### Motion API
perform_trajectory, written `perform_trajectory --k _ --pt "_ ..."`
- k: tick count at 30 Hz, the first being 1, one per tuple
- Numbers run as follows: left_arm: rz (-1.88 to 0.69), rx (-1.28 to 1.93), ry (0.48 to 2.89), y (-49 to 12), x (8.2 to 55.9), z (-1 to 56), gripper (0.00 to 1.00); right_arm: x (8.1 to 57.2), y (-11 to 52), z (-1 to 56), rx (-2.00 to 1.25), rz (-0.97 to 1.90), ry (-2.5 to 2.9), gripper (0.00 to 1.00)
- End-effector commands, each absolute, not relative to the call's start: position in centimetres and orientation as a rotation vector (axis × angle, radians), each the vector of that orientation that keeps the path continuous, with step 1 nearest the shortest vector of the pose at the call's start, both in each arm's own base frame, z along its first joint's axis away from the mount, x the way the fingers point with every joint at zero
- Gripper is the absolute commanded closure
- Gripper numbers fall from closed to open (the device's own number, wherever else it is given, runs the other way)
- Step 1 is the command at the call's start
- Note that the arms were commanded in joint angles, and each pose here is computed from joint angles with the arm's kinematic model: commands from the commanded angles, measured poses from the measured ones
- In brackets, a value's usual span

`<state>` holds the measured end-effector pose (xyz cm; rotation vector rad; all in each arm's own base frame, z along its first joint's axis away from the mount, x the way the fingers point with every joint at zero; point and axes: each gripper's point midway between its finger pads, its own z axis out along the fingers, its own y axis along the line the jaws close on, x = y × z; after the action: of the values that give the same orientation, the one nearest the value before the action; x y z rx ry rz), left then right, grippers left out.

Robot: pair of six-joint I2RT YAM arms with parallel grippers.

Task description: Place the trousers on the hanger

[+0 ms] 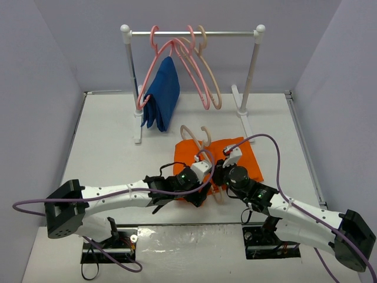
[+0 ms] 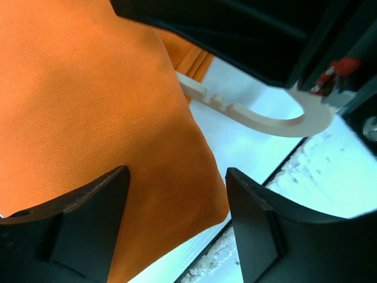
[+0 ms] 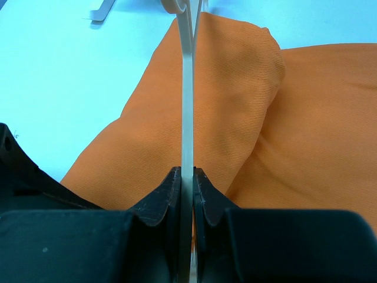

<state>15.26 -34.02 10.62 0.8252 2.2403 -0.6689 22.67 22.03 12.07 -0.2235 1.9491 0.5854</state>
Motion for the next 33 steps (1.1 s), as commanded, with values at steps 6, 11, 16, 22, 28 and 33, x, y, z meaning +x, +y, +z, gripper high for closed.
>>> perform_trajectory --k 6,11,16,22,28,33 --pt "-0.482 0.824 2.103 -36.1 16.0 12.8 0.31 23.4 23.0 14.5 -0.171 0.656 1.86 1.0" --pt "-0.344 0.81 2.087 -35.1 16.3 12.4 0.3 23.4 23.0 14.6 -0.165 0.659 1.859 1.0" --pt "-0.326 0.795 2.092 -35.1 16.4 11.8 0.36 23.4 23.1 14.7 -0.164 0.662 1.858 1.0" --pt "-0.378 0.813 2.102 -35.9 15.8 11.2 0.48 23.4 22.9 14.9 -0.16 0.659 1.855 1.0" --pt "-0.451 0.838 2.078 -36.9 14.7 11.9 0.36 23.5 22.8 14.7 -0.157 0.657 1.86 1.0" --pt "-0.44 0.837 2.087 -37.0 14.8 11.4 0.35 23.5 22.7 14.8 -0.151 0.664 1.856 1.0"
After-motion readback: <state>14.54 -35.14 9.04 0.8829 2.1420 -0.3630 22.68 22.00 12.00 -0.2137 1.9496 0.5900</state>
